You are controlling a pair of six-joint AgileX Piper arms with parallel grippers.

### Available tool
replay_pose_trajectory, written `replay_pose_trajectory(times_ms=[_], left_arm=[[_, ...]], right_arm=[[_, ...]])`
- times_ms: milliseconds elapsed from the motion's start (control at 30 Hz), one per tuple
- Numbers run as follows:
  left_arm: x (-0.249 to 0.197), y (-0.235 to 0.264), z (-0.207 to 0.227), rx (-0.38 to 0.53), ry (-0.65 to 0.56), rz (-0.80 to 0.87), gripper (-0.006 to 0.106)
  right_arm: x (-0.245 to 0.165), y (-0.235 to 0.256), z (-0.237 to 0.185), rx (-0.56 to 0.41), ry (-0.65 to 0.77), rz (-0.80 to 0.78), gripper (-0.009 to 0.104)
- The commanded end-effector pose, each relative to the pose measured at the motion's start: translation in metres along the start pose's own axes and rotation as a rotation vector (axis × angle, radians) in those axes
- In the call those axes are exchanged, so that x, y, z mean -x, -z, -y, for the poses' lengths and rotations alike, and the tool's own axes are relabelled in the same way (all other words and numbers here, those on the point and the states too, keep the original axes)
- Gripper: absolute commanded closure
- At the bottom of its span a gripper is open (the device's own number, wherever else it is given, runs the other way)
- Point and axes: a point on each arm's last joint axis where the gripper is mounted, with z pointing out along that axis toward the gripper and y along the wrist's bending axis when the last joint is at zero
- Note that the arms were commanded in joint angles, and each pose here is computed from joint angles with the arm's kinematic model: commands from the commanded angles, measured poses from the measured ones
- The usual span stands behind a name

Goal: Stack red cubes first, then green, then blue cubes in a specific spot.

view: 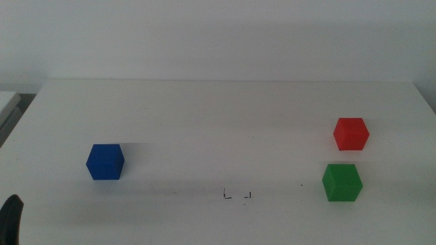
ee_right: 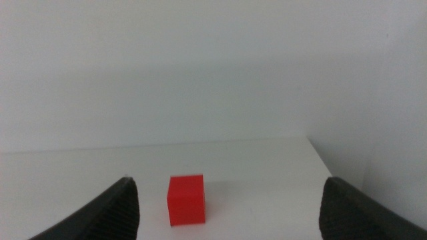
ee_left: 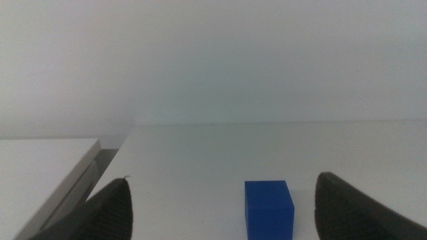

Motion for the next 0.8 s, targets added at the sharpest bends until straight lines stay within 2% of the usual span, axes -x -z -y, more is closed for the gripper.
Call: replay_pose_trajectory(times_ms=[0,133,267,433,567,767], left_arm=[[0.001,0.0,0.0,-0.001,0.013,0.017,0.007],[0.001,0.0,0.0,-0.001,0.013,0.017,0.007],[0.001,0.0,0.0,-0.001,0.013,0.017,0.007],[0.001,0.0,0.0,-0.001,0.013,0.017,0.007],[0.001,0.0,0.0,-0.001,0.013,0.017,0.007],[0.001,0.0,0.0,-0.001,0.009,0.017,0.007]], right_arm=[[0.028,-0.006,-0.001,-0.003,0.013,-0.007,0.002],[0.084,-0.027,-0.004,-0.002,0.007,-0.11,0.002],[0.144,-0.046,-0.007,0.002,0.008,-0.313,0.002],[0.196,-0.071,-0.01,0.004,0.011,-0.498,0.002],[0.229,-0.087,-0.012,0.01,-0.039,-0.461,0.002],[0.243,-0.091,-0.016,0.037,-0.077,-0.423,0.002]])
